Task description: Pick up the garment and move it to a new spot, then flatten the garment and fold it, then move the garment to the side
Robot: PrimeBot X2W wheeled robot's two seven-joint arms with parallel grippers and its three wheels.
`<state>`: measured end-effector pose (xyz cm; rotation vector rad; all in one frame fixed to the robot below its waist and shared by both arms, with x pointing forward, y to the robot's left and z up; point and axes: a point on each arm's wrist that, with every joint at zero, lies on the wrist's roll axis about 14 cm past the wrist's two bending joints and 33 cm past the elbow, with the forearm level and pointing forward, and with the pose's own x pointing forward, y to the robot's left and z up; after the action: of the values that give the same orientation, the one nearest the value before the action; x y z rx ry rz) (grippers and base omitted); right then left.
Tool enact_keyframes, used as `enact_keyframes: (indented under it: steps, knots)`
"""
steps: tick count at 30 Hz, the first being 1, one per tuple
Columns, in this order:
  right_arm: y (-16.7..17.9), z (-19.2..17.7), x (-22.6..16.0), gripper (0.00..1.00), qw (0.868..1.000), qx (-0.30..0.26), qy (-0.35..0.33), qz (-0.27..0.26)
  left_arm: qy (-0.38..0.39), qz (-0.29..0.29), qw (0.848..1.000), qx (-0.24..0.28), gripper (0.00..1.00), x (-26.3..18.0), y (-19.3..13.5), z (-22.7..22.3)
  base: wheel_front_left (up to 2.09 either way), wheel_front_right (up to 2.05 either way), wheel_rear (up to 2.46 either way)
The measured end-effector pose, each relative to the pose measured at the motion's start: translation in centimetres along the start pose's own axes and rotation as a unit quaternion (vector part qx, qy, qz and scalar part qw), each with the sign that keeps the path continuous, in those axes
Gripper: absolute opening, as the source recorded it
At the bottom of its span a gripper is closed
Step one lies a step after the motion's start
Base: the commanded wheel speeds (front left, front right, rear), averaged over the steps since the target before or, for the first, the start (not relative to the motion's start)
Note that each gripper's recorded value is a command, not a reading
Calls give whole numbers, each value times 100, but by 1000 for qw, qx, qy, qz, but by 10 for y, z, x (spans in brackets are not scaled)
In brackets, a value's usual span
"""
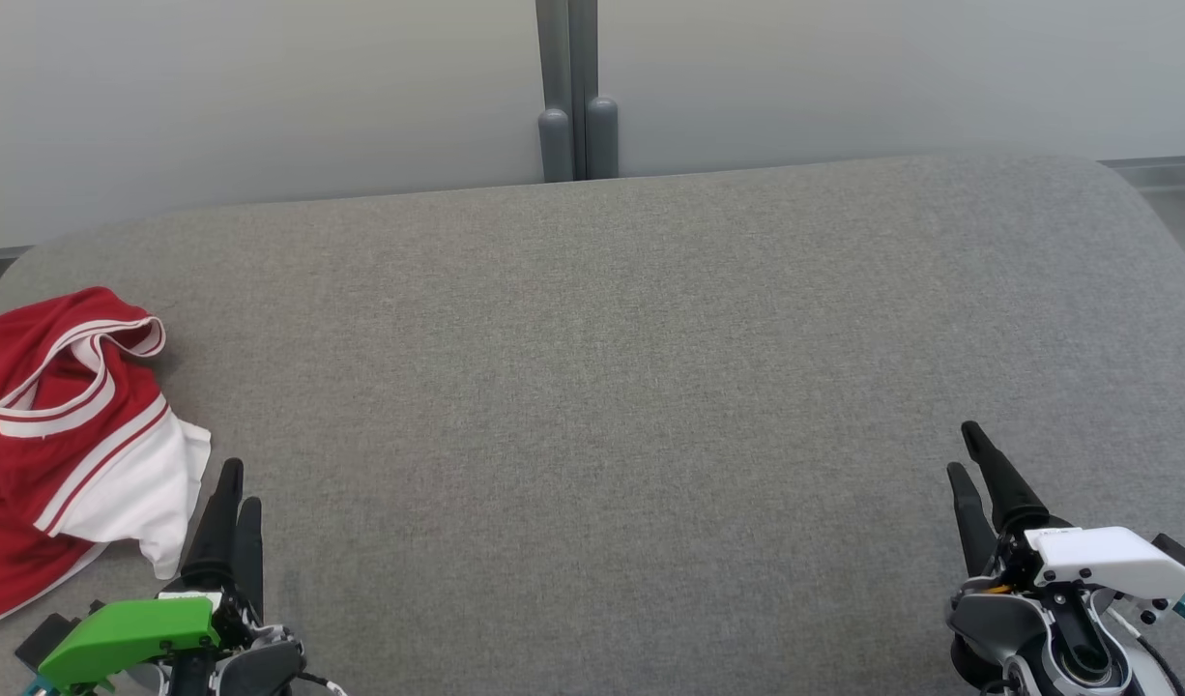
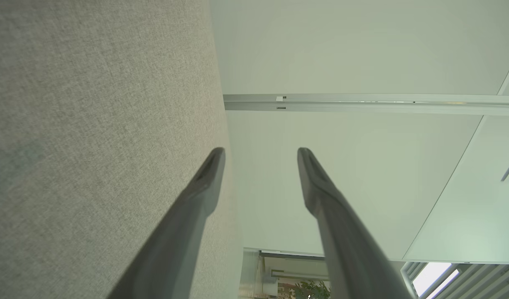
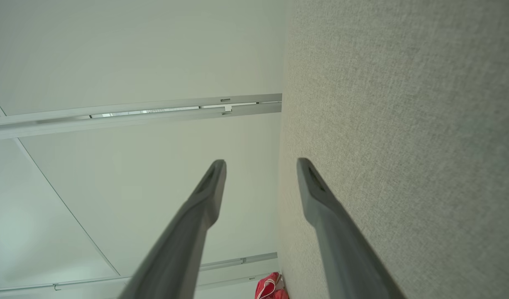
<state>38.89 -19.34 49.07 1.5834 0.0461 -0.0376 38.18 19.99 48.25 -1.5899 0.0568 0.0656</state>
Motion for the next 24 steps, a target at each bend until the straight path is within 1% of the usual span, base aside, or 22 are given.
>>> enact_keyframes:
  steps: [4,7,14,18,24]
  knots:
    - [-1,-1,-1,100,1000,-10,-1,-2,-5,6,1000,11,100,-1,4,0,0,0,0]
    - [0,-2,0,100,1000,-29,-1,-1,-7,9,999,36,100,-1,5,0,0,0,0]
    - [0,-2,0,100,995,-95,-2,-2,-10,15,994,109,100,-1,6,-1,0,0,0]
    - [0,-3,0,100,990,-139,-1,-3,-9,16,988,155,100,0,6,-2,0,0,0]
    - [1,-5,1,100,979,-206,2,-1,-7,14,977,213,100,0,5,-6,0,0,0]
